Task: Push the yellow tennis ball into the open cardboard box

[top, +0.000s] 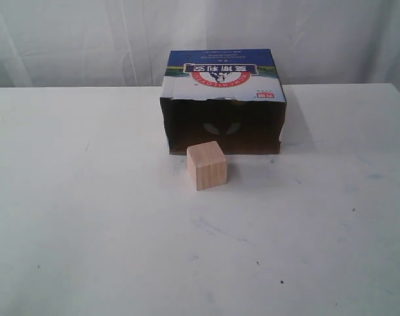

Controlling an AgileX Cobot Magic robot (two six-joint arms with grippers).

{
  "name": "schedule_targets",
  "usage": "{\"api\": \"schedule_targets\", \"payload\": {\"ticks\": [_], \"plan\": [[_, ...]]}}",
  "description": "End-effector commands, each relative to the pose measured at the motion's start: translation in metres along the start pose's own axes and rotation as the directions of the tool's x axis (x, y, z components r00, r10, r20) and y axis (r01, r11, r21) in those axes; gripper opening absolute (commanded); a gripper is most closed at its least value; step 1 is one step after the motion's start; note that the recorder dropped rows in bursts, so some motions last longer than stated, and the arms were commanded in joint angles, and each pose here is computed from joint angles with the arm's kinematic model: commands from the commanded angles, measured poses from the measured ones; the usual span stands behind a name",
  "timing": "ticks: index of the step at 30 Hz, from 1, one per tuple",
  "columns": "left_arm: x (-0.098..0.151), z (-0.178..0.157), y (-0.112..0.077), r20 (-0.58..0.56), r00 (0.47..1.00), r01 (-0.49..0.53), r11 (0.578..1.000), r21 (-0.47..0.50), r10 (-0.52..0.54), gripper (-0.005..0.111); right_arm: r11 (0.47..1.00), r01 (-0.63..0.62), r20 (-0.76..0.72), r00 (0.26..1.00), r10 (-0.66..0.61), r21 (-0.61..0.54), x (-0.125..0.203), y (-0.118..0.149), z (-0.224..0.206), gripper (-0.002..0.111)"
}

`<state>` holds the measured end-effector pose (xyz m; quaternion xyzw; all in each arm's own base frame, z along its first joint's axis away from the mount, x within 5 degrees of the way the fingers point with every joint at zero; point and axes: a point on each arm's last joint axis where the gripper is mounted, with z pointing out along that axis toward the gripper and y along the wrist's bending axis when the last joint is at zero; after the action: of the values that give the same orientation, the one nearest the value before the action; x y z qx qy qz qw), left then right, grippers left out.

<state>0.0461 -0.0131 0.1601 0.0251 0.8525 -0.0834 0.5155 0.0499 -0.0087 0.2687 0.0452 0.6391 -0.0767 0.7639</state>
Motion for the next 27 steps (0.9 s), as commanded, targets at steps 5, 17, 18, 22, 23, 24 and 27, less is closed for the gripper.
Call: {"api": "schedule_targets", "payload": {"ticks": [5, 17, 18, 22, 23, 24, 27], "plan": [[0.007, 0.001, -0.001, -0.052, 0.999, 0.013, 1.000, 0.017, -0.013, 0.000, 0.998, -0.057, -0.250, 0.966, 0.059, 0.014, 0.070, 0.002, -0.007, 0.000], [0.007, 0.001, -0.001, -0.052, 0.999, 0.013, 1.000, 0.017, -0.013, 0.000, 1.000, -0.006, -0.389, 0.921, 0.005, -0.002, 0.083, 0.002, -0.011, 0.000], [0.007, 0.001, -0.001, -0.052, 0.999, 0.013, 1.000, 0.017, -0.013, 0.000, 1.000, -0.006, -0.389, 0.921, 0.005, -0.002, 0.083, 0.002, -0.011, 0.000], [0.007, 0.001, -0.001, -0.052, 0.999, 0.013, 1.000, 0.017, -0.013, 0.000, 1.000, -0.006, -0.396, 0.918, 0.005, -0.002, 0.083, 0.002, -0.012, 0.000], [0.007, 0.001, -0.001, -0.052, 0.999, 0.013, 1.000, 0.017, -0.013, 0.000, 1.000, -0.006, -0.396, 0.918, 0.005, -0.002, 0.083, 0.002, -0.012, 0.000], [0.007, 0.001, -0.001, -0.052, 0.999, 0.013, 1.000, 0.017, -0.013, 0.000, 1.000, -0.006, -0.396, 0.918, 0.005, -0.002, 0.083, 0.002, -0.012, 0.000], [0.007, 0.001, -0.001, -0.052, 0.999, 0.013, 1.000, 0.017, -0.013, 0.000, 1.000, -0.006, -0.396, 0.918, 0.005, -0.002, 0.083, 0.002, -0.012, 0.000]]}}
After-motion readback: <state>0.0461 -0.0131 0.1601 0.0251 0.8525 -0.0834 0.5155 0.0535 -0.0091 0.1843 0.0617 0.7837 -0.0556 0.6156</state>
